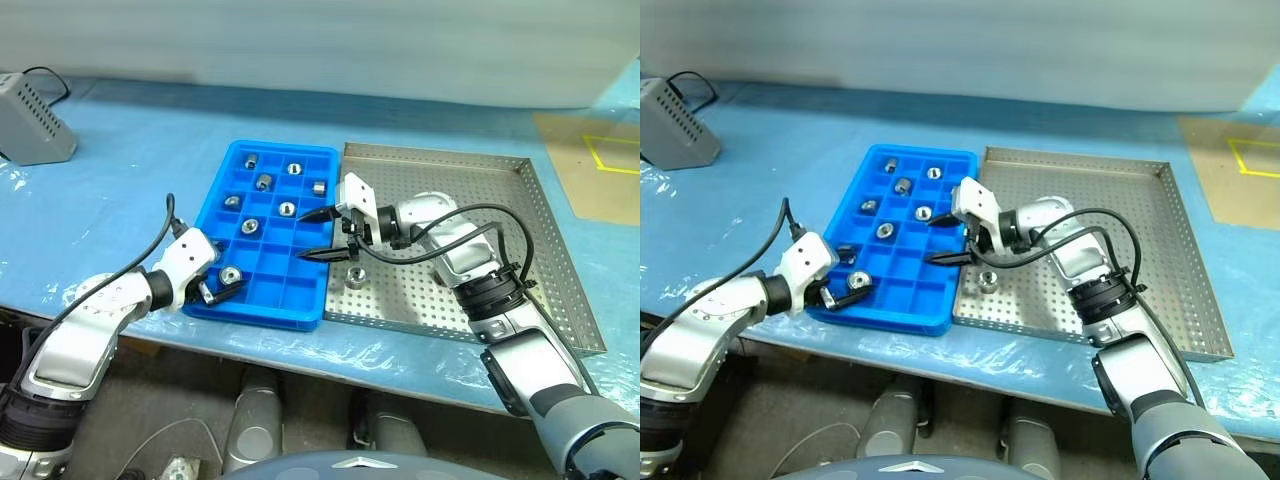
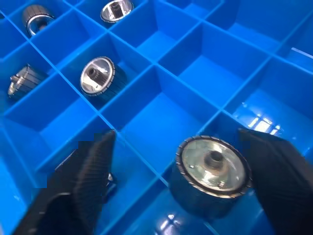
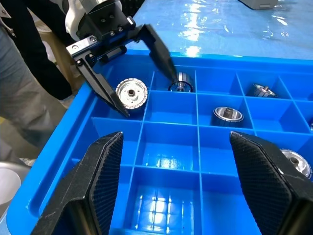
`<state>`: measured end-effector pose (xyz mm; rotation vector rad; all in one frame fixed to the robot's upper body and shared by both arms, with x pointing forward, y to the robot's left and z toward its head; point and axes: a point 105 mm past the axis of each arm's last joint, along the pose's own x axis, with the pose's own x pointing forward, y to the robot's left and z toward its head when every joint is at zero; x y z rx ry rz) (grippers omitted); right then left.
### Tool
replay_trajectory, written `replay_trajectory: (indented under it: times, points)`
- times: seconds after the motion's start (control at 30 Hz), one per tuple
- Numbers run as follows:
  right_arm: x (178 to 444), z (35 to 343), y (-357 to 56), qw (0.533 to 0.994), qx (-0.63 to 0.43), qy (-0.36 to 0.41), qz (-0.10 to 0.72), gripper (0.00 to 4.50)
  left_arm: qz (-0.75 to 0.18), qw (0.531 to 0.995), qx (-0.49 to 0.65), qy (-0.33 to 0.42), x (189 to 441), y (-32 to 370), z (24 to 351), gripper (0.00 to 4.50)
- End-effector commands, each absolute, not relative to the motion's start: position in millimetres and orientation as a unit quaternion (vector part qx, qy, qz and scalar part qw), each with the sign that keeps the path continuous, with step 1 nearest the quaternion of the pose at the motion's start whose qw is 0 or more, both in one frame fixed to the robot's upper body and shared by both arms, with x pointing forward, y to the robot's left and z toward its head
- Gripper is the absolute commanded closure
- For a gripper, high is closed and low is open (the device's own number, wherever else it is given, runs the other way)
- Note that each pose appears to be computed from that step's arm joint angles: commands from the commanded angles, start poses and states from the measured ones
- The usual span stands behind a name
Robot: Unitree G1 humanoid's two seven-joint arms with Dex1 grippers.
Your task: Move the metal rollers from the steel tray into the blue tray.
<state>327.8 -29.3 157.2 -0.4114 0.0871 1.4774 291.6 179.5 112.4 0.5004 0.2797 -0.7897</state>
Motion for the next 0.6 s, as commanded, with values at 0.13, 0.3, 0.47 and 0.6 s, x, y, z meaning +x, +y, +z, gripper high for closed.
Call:
replay_trajectory:
  times: [0.13,0.3,0.47,0.6]
  points:
    - [327,170,-43,0.744,-0.194,0.018,0.640,0.92,-0.402,0.888,0.213,0.066,303,166,155,0.08]
    - [326,167,-63,0.769,-0.203,0.032,0.606,0.92,-0.469,0.863,0.183,0.028,301,149,185,0.08]
    - [320,166,-74,0.785,-0.203,0.036,0.584,0.92,-0.472,0.856,0.206,0.033,320,151,184,0.08]
    - [317,165,-84,0.801,-0.198,0.045,0.563,0.92,-0.496,0.846,0.195,0.008,327,140,198,0.08]
